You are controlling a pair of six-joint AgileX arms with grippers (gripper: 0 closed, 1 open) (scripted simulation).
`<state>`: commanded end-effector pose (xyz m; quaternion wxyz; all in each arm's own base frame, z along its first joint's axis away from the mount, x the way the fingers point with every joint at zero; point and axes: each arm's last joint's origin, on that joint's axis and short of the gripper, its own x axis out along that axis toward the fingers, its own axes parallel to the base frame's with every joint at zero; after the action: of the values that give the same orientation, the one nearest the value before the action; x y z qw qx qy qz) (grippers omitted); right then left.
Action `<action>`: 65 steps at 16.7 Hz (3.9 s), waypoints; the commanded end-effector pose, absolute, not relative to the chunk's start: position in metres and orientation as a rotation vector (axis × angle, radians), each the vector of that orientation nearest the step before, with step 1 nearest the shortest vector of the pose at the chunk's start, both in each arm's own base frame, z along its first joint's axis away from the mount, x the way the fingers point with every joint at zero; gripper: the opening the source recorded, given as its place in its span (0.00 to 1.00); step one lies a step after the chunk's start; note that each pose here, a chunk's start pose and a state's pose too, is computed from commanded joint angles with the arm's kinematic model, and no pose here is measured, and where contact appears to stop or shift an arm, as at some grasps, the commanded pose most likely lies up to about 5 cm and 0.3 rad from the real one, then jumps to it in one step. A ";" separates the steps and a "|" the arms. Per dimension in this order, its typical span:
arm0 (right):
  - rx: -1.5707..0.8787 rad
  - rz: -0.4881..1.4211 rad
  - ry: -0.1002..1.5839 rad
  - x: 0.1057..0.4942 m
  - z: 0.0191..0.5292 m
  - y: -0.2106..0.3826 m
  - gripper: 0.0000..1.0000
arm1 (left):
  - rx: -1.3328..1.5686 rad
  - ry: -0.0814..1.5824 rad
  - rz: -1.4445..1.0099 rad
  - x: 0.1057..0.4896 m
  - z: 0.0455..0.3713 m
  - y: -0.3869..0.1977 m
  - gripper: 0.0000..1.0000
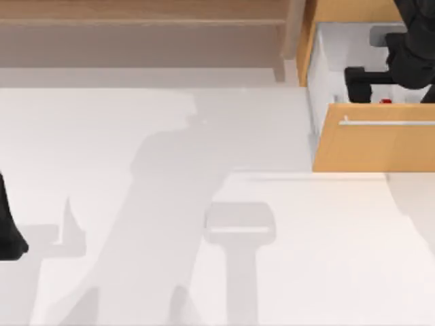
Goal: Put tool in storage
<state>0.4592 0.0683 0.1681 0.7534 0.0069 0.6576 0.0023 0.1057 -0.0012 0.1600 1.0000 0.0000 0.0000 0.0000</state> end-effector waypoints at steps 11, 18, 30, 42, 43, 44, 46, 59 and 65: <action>-0.168 0.256 0.771 0.424 0.234 0.110 1.00 | 0.000 0.000 0.000 0.106 0.160 -0.001 1.00; -0.466 0.493 0.391 0.355 0.181 0.161 1.00 | 0.000 0.000 0.000 0.106 0.160 -0.001 1.00; -1.260 0.266 -0.096 0.244 0.103 0.116 1.00 | 0.000 0.000 0.000 0.106 0.160 -0.001 1.00; -1.571 -0.008 0.008 0.228 0.089 0.071 1.00 | 0.000 0.000 0.000 0.106 0.160 -0.001 1.00; -1.571 0.000 0.007 0.228 0.088 0.073 1.00 | 0.000 0.000 0.000 0.106 0.160 -0.001 1.00; -1.571 -0.003 0.007 0.229 0.088 0.072 1.00 | 0.000 0.000 0.000 0.106 0.160 -0.001 1.00; -1.571 -0.008 0.008 0.236 0.089 0.072 1.00 | 0.000 0.000 0.000 0.106 0.160 -0.001 1.00; -1.571 -0.008 0.008 0.253 0.089 0.071 0.55 | 0.000 0.000 0.000 0.106 0.160 -0.001 1.00; -1.571 -0.008 0.008 0.253 0.089 0.071 0.10 | 0.000 0.000 0.000 0.106 0.160 -0.001 1.00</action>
<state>0.2526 0.0711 0.0892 0.7071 -0.7071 0.0035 -0.0035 0.1057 -0.0012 0.1600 1.0000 0.0000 0.0000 0.0000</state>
